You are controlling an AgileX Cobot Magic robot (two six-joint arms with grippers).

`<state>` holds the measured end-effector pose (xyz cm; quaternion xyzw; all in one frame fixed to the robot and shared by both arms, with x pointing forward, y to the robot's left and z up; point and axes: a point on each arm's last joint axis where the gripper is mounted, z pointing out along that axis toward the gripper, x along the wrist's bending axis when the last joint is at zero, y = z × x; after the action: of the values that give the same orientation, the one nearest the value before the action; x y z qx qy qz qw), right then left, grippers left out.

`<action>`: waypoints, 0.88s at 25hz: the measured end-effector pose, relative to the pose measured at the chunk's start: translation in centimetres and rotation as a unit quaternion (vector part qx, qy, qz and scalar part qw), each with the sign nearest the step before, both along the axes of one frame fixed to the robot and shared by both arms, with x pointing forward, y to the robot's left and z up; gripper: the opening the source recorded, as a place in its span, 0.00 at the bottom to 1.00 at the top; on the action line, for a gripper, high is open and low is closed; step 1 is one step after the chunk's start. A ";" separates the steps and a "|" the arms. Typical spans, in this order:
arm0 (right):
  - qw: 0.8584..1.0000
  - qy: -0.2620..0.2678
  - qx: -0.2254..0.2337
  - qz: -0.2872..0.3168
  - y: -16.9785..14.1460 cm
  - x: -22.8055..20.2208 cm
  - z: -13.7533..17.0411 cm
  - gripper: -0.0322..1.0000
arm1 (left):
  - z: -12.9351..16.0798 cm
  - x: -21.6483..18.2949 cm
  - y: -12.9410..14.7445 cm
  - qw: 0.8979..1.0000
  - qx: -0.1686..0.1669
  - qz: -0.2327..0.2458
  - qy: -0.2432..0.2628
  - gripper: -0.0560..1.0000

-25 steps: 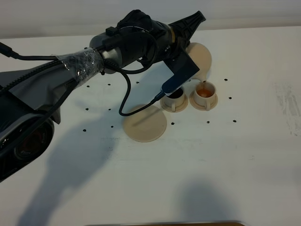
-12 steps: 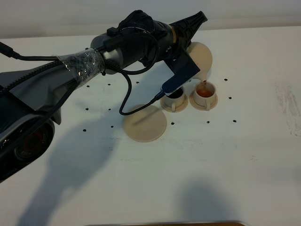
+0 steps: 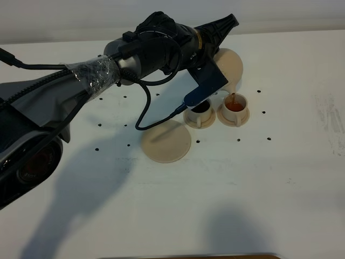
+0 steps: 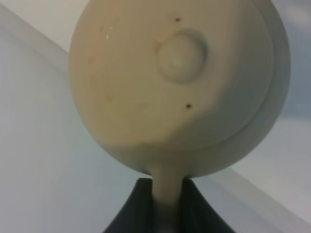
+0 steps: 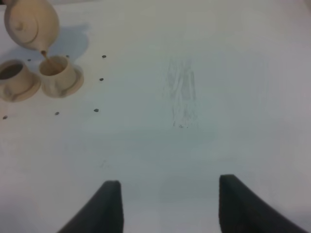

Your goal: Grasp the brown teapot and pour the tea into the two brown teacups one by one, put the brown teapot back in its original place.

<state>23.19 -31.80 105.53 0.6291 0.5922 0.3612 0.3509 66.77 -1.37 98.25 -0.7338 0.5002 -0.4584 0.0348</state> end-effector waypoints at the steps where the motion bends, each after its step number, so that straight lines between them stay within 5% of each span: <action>1: 1.000 0.000 0.000 0.000 0.0 0.0 0.0 0.45 | 0.0 0.0 0.0 1.000 0.002 -0.002 -0.002 0.21; 22: 1.000 0.000 0.000 0.000 0.0 0.0 0.0 0.45 | 0.1 -0.2 -0.4 1.000 0.016 -0.021 -0.015 0.21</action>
<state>23.19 -31.80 105.53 0.6291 0.5922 0.3612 0.3509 66.56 -1.75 98.33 -0.7152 0.5226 -0.4620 0.0446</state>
